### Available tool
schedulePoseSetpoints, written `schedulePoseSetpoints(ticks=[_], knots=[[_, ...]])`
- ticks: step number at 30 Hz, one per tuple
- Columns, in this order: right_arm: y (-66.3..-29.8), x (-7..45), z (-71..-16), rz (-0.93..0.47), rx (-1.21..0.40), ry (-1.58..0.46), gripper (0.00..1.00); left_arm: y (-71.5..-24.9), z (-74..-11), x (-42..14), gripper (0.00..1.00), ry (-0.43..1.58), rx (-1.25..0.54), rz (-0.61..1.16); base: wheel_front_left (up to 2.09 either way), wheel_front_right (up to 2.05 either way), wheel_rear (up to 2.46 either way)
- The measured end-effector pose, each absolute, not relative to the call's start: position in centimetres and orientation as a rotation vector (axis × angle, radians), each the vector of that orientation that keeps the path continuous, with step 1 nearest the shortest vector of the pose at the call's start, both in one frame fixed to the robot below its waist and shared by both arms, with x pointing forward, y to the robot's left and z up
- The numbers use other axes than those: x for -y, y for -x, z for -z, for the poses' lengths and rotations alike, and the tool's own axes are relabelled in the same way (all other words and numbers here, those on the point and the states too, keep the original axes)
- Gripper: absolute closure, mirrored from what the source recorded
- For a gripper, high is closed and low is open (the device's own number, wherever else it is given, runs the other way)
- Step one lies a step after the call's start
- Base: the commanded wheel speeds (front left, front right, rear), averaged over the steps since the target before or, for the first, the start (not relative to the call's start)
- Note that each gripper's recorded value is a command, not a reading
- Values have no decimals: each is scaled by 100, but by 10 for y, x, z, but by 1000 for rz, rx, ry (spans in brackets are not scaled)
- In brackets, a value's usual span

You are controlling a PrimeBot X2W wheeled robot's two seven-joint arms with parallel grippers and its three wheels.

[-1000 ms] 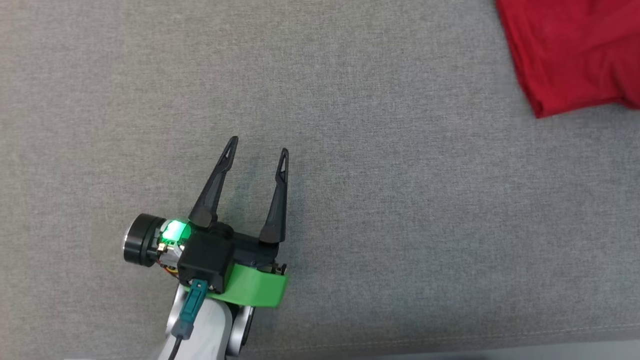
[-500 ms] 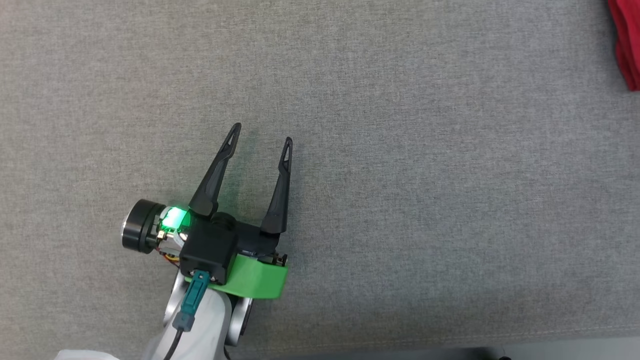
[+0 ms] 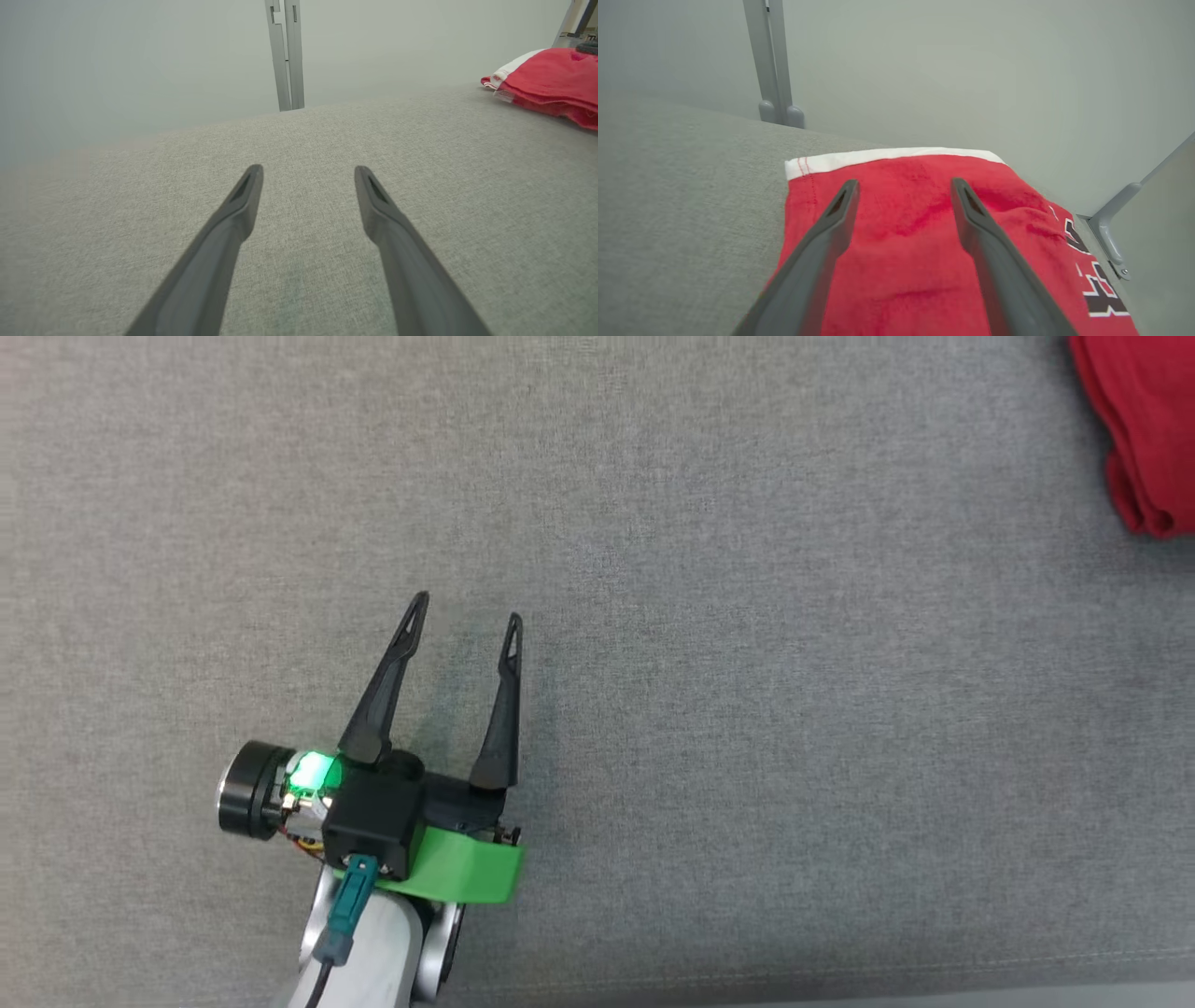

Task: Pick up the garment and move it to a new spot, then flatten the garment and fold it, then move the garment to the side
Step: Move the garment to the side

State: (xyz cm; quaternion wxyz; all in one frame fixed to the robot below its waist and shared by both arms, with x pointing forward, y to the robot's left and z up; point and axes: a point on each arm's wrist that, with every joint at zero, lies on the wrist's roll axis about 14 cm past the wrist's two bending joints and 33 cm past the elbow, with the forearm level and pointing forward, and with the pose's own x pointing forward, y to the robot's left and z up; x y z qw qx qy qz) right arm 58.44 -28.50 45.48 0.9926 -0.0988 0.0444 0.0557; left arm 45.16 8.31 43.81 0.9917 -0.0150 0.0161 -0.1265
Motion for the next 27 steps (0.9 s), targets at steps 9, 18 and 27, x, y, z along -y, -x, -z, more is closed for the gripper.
schedulePoseSetpoints(ticks=[9, 18, 27], knots=[[-516, 196, -457, -218, -60, 7, 0, -418, -461, -121, 0, 68, -24, 103, 0, 0, 0], [-437, 134, -481, -281, -11, -115, 0, -366, -479, -151, 0, 113, -7, -8, 0, 0, 0], [-385, 119, -535, -274, 152, -142, 0, -330, -507, -163, 0, 108, 80, -31, 0, 0, 0]])
